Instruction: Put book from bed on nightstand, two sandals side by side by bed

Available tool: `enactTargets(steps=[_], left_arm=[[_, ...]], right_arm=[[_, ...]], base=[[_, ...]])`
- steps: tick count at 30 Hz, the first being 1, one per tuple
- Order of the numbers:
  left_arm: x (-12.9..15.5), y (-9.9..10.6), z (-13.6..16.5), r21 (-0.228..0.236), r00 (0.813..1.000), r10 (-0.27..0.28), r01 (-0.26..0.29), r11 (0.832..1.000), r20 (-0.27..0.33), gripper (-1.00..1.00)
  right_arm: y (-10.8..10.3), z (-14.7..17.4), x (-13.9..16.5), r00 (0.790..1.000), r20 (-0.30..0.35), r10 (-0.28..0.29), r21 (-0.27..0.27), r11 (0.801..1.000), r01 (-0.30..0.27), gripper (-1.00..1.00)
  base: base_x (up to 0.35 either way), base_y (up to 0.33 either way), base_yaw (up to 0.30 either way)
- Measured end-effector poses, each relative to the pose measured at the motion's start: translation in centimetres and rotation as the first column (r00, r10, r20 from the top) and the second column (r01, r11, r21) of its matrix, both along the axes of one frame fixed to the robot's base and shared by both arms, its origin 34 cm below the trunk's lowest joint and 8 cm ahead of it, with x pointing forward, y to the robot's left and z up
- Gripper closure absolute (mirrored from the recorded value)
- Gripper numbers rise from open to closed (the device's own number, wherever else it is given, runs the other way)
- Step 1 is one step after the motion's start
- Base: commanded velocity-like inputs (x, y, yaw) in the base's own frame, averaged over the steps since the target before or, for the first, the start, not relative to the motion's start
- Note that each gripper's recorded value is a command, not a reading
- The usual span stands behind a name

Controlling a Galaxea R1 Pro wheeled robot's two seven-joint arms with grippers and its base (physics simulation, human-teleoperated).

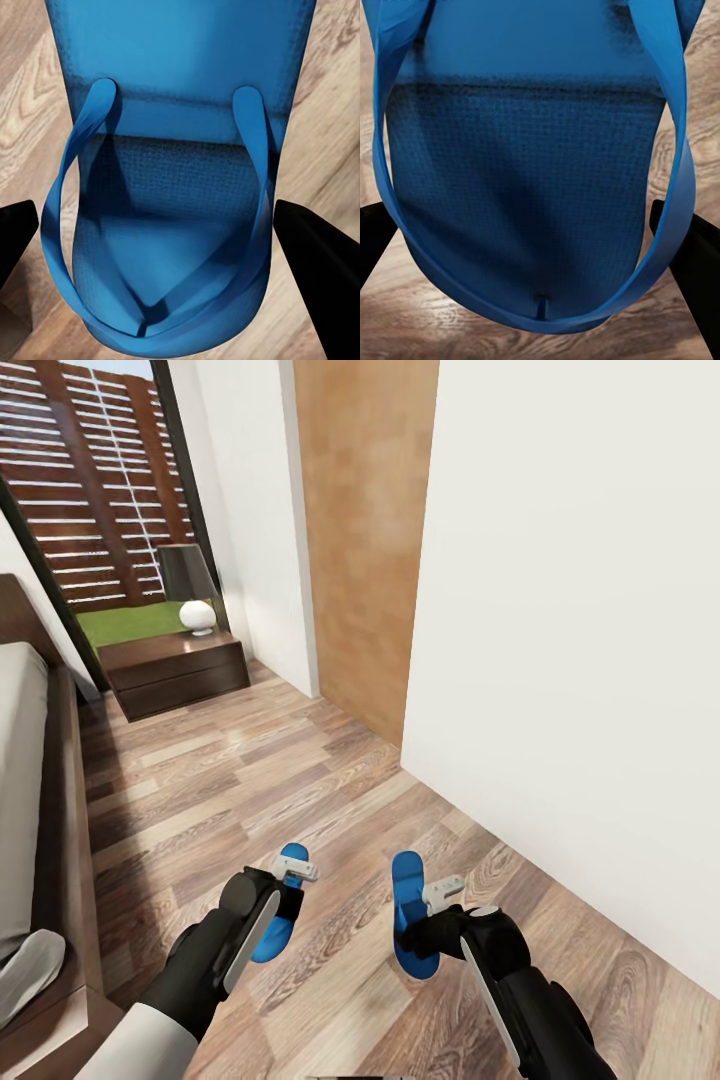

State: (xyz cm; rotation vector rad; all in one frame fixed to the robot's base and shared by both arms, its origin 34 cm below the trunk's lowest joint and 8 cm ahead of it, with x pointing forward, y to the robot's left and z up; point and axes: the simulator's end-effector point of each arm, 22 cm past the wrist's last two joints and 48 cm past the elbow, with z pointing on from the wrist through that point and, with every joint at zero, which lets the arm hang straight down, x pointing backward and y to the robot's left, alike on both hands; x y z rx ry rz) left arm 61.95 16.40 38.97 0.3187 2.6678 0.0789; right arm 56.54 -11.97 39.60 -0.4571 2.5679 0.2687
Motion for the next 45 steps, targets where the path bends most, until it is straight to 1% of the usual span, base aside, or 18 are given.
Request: enactTargets(steps=[10,19,30,45], left_arm=[[-0.2,0.0,-0.7,0.000,1.000,0.000,0.000,1.000,-0.013,1.00],[-0.4,-0.1,-1.4,0.000,1.000,0.000,0.001,1.000,-0.028,1.00],[-0.4,0.0,-1.6,0.001,1.000,0.000,0.000,1.000,-0.031,1.00],[-0.6,0.0,-2.4,0.001,0.999,0.000,0.000,1.000,-0.045,1.00]], right_arm=[[0.0,-0.6,-0.2,1.000,-0.013,0.001,0.000,1.000,-0.001,1.00],[0.1,-1.2,-0.3,1.000,-0.026,0.001,0.000,1.000,-0.001,1.00],[0.0,-1.4,-0.4,1.000,-0.030,0.000,0.000,1.000,0.000,1.00],[0.0,-2.1,-0.6,0.999,-0.043,0.001,-0.002,1.000,-0.001,1.00]], base=[[0.000,-0.005,0.000],[0.000,-0.148,0.000],[0.000,-0.026,0.005],[0.000,-0.001,0.096]])
